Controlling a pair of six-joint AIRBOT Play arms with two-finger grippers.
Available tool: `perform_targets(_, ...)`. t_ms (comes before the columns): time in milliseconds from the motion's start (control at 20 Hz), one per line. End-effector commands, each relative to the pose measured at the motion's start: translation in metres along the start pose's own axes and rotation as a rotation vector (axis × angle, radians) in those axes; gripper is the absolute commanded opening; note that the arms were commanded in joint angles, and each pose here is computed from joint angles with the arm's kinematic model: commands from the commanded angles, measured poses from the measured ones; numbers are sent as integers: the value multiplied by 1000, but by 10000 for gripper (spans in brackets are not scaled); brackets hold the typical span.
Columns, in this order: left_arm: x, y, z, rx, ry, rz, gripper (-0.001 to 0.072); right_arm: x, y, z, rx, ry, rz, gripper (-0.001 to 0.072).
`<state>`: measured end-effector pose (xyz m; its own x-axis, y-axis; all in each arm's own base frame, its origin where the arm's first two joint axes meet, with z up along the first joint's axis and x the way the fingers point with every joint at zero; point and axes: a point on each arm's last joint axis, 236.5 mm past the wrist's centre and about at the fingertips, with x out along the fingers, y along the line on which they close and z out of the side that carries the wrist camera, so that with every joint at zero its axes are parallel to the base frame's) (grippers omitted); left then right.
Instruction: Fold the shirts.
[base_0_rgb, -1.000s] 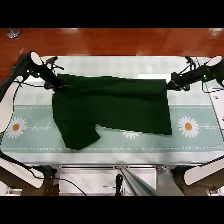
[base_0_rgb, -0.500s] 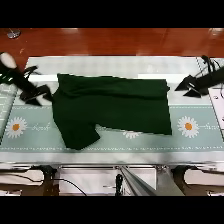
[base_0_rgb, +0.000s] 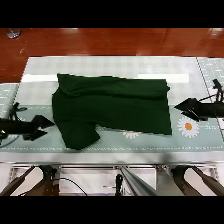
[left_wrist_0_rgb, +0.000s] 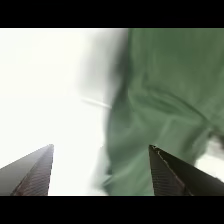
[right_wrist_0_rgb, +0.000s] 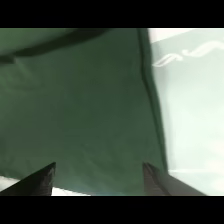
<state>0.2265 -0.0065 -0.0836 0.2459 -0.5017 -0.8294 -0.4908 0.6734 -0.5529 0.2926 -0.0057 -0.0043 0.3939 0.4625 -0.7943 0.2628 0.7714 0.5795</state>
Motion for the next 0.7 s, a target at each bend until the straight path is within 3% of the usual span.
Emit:
perform_targets(0, 19, -27, -2, -23, -96, -177, 703, -16, -4, -7, 25, -34, 11, 618)
perform_targets(550, 60, -41, -32, 52, 62, -156, 701, -19, -10, -5, 48, -42, -10, 619)
perform_targets(600, 61, -44, -36, 86, 74, -157, 689, -27, -24, 3, 85, -72, -56, 618)
perform_targets(650, 61, -46, -38, 102, 83, -160, 564, -39, -44, 8, 135, -93, -114, 619)
